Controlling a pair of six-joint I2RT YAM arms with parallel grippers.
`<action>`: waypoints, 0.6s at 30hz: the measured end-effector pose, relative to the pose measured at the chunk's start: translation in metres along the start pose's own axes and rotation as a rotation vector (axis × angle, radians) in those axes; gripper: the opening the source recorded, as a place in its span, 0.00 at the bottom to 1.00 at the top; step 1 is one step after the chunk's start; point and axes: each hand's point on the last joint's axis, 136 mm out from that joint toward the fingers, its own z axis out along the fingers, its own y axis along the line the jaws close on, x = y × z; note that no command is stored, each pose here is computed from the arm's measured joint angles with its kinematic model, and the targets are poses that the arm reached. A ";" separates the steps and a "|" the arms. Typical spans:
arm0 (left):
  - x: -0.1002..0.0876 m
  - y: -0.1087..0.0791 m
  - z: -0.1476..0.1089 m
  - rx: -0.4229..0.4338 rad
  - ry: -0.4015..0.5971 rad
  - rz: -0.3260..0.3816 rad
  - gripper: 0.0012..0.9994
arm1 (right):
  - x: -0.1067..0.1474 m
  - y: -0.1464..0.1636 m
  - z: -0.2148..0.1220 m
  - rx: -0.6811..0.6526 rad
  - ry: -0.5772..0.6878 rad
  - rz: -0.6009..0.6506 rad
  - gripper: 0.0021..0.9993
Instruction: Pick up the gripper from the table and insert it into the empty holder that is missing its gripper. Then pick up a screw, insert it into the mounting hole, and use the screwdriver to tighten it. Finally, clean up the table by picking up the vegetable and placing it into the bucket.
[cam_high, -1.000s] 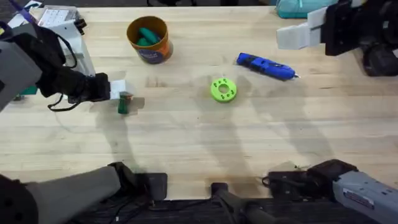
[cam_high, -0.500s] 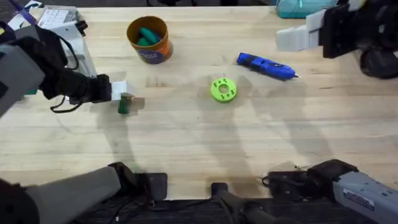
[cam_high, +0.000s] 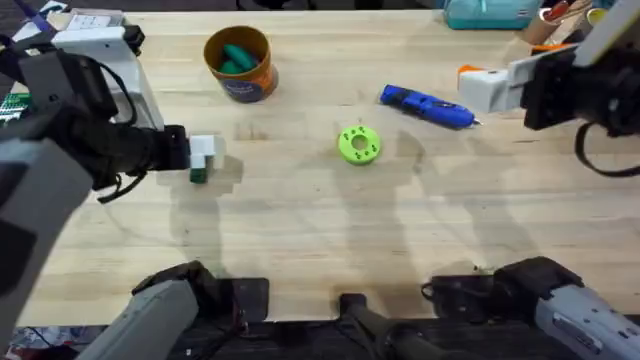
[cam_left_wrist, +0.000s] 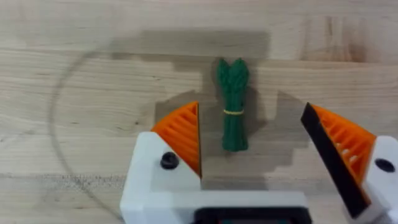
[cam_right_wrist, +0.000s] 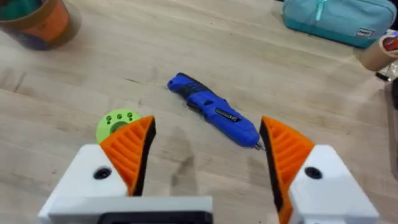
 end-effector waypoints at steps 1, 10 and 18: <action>0.000 0.000 0.000 0.000 0.000 0.000 0.99 | 0.000 0.000 0.000 0.000 0.000 0.000 1.00; 0.000 0.000 0.000 0.000 0.000 0.000 0.99 | 0.000 0.000 0.000 0.000 0.000 0.000 1.00; 0.000 0.000 0.000 0.000 0.000 0.000 0.99 | 0.000 0.000 0.000 0.000 0.000 0.000 1.00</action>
